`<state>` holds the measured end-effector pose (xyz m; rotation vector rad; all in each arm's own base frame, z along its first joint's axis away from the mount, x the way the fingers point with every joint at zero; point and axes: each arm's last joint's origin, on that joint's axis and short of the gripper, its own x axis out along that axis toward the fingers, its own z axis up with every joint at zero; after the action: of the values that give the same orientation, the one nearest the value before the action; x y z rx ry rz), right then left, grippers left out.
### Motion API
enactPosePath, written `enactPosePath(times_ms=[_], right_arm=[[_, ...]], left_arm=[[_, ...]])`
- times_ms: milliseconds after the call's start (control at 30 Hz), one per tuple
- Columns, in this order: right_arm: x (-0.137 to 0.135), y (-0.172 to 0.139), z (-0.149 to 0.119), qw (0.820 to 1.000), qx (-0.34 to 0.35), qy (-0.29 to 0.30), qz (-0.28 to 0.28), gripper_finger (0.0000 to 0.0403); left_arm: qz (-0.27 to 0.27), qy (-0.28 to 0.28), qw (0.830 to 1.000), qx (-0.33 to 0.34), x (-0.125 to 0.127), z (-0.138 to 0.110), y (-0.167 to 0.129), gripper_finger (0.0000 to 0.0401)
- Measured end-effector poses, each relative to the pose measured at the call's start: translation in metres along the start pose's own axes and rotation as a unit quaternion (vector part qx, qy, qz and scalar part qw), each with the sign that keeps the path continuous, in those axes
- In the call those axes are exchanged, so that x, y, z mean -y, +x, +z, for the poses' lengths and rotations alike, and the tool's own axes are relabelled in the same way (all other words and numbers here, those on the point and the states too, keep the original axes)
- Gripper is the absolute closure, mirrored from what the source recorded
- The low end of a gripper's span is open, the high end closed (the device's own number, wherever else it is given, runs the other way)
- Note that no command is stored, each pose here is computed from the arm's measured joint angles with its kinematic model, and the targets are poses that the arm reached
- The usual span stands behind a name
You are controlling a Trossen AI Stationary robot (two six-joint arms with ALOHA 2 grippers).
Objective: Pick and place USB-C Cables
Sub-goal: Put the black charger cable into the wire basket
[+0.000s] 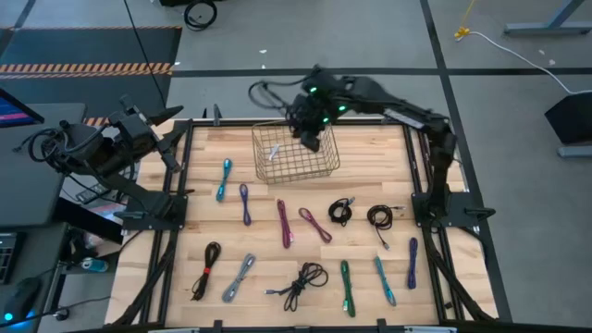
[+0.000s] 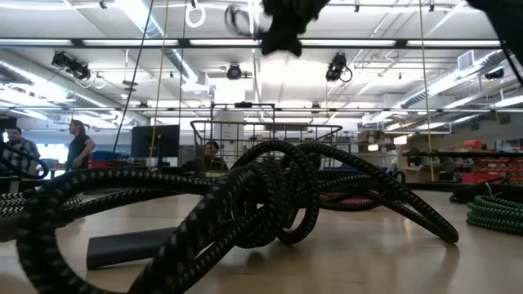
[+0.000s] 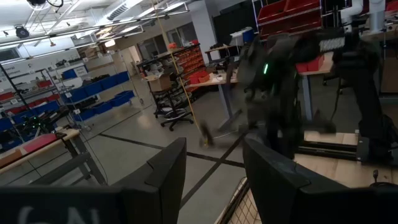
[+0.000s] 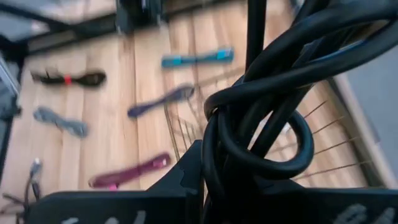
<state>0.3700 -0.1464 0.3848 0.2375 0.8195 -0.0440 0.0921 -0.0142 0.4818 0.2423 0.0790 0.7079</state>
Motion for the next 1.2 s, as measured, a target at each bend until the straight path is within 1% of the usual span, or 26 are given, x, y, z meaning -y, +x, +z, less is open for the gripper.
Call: enactPosePath(times_ms=[233, 367, 500, 567, 700, 1033, 1200], right_arm=[[0.025, 0.078, -0.016, 0.995, -0.097, 0.005, 0.006, 0.0354], [0.037, 0.111, -0.028, 0.99, -0.143, -0.003, -0.022, 0.0354], [0.046, 0.134, -0.043, 0.978, -0.201, -0.025, -0.051, 0.0354], [0.047, 0.14, -0.05, 0.969, -0.236, -0.049, -0.062, 0.0354], [0.045, 0.143, -0.058, 0.949, -0.289, -0.099, -0.072, 0.0354], [0.042, 0.135, -0.07, 0.922, -0.362, -0.132, -0.043, 0.0354], [0.037, 0.138, -0.076, 0.915, -0.379, -0.138, -0.02, 0.0354]], left_arm=[[0.0, 0.0, 1.0, 0.0, 0.0, 0.0, 0.0, 0.0234], [0.0, 0.0, 1.0, 0.0, 0.0, 0.0, 0.0, 0.0234], [0.0, 0.0, 1.0, 0.0, 0.0, 0.0, 0.0, 0.0234], [0.0, 0.0, 1.0, 0.0, 0.0, 0.0, 0.0, 0.0234], [0.0, 0.0, 1.0, 0.0, 0.0, 0.0, 0.0, 0.0234], [0.0, 0.004, 1.0, -0.002, 0.0, -0.001, 0.0, 0.0234], [0.0, 0.004, 1.0, -0.002, 0.0, -0.001, 0.0, 0.0234]])
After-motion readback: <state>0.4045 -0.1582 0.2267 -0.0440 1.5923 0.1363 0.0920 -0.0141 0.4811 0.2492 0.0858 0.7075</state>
